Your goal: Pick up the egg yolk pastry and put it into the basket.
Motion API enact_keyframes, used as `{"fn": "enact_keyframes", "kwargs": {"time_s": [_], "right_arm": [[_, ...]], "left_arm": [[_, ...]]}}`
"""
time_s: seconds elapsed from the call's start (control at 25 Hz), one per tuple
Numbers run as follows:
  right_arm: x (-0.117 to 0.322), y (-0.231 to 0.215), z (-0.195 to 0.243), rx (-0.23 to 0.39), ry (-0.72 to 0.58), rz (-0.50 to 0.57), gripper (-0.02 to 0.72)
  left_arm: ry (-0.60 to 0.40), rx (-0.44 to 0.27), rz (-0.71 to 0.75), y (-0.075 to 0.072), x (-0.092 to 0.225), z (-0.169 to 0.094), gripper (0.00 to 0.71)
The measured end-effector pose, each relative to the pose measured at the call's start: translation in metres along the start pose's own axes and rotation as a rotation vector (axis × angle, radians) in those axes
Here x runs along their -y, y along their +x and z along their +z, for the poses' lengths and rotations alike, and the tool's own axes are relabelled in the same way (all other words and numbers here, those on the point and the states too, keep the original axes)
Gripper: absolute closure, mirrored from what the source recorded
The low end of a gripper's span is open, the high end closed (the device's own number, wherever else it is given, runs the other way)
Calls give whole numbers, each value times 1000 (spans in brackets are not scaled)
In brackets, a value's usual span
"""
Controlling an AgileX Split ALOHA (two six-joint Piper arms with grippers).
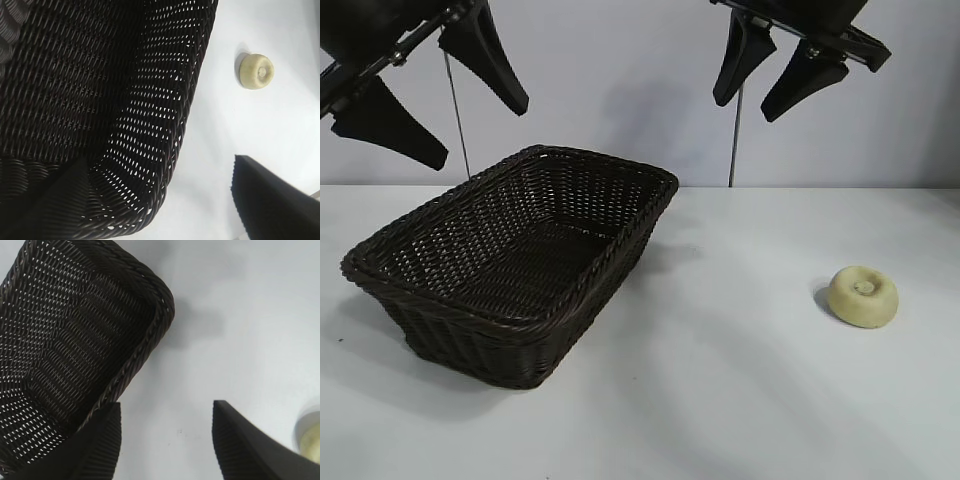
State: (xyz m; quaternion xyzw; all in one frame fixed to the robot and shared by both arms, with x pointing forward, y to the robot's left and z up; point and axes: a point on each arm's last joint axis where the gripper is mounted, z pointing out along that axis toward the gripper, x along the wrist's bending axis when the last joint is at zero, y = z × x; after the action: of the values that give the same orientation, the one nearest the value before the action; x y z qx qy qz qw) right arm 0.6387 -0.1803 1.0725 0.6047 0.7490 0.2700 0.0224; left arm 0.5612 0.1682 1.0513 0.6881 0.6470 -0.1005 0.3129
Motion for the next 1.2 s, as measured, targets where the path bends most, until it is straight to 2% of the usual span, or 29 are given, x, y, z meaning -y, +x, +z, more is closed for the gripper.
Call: {"fn": "enact_keyframes", "kwargs": {"time_s": [1.2], "right_arm": [[0, 0, 0, 0, 1, 0, 302]], "left_arm": [[-11, -1, 0, 0, -1, 0, 139]]}}
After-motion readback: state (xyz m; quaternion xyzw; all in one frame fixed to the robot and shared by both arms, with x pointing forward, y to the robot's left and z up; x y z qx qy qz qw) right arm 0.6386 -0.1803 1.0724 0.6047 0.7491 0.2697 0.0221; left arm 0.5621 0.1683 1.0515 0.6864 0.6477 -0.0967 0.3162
